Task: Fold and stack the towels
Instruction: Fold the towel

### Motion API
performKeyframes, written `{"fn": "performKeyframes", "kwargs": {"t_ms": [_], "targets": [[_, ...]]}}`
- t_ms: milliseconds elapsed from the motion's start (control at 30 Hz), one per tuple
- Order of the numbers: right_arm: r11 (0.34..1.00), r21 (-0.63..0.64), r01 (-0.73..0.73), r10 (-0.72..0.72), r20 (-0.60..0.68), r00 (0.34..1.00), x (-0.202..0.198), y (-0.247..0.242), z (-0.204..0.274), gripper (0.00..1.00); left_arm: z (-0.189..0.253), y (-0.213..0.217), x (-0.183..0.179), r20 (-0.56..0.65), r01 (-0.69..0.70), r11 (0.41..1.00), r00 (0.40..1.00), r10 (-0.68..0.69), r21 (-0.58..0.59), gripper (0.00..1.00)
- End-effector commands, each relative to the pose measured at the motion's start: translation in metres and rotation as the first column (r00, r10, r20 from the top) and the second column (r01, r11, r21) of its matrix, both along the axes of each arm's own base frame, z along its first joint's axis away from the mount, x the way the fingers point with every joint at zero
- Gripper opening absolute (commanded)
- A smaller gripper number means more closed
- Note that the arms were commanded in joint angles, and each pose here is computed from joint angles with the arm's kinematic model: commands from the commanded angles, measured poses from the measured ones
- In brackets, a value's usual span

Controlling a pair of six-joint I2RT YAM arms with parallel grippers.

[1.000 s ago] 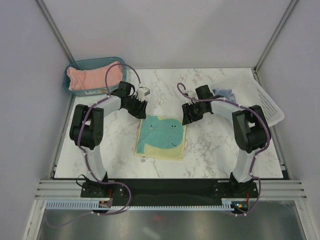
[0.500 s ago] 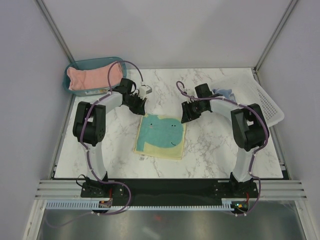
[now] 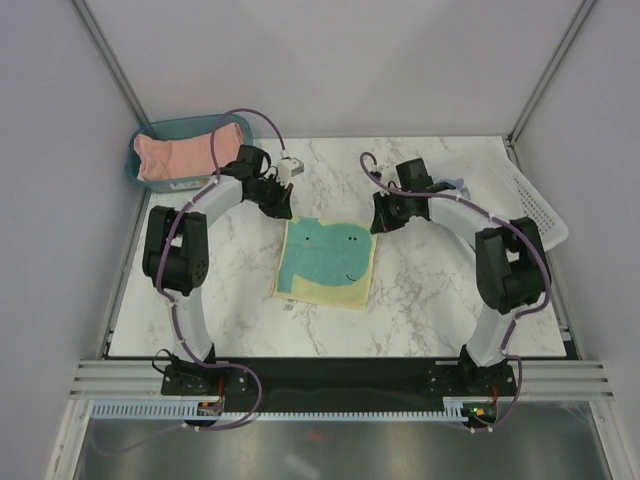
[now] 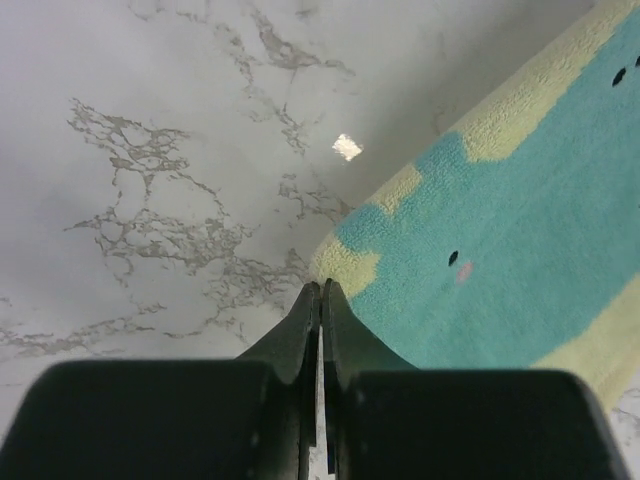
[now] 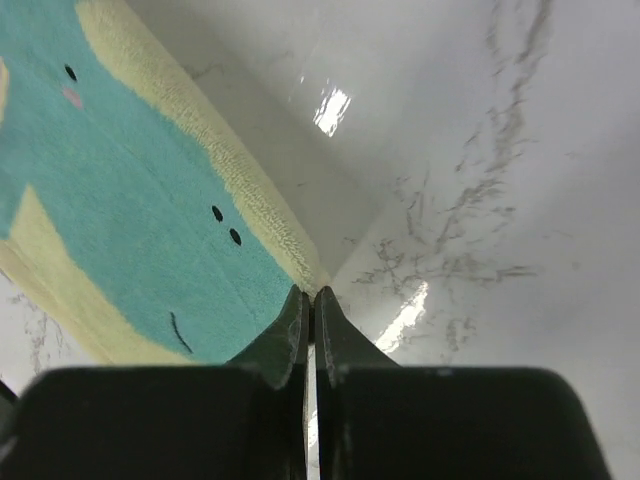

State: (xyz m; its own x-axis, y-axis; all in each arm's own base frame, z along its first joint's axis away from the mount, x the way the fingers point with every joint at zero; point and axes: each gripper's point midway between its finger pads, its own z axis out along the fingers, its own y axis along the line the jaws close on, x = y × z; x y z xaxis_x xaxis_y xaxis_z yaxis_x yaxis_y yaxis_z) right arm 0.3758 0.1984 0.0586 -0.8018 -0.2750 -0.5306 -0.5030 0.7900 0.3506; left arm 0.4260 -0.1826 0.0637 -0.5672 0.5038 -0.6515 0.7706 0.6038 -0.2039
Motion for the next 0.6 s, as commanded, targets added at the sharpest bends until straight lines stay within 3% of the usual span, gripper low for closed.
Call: {"fn": "performKeyframes", "kwargs": {"t_ms": [0, 167, 367, 567], "targets": [[0.989, 0.078, 0.128, -0.146, 0.322, 0.935, 0.036, -0.010, 0.127, 0.00, 0.091, -0.015, 0.004, 0.133, 0.001, 0.993, 0.991, 0.015, -0.118, 0.02], [0.972, 0.162, 0.170, -0.224, 0.422, 0.879, 0.020, -0.018, 0.187, 0.00, 0.161, -0.025, -0.028, 0.236, 0.035, 0.981, 0.972, 0.012, -0.193, 0.02], [0.947, 0.265, 0.183, -0.297, 0.503, 0.811, -0.043, -0.039, 0.235, 0.00, 0.202, -0.029, -0.093, 0.303, 0.103, 0.963, 0.953, -0.024, -0.247, 0.02], [0.914, 0.396, 0.087, -0.290, 0.488, 0.823, -0.112, -0.036, 0.261, 0.00, 0.239, -0.038, -0.171, 0.335, 0.196, 0.925, 0.939, -0.081, -0.326, 0.02]]}}
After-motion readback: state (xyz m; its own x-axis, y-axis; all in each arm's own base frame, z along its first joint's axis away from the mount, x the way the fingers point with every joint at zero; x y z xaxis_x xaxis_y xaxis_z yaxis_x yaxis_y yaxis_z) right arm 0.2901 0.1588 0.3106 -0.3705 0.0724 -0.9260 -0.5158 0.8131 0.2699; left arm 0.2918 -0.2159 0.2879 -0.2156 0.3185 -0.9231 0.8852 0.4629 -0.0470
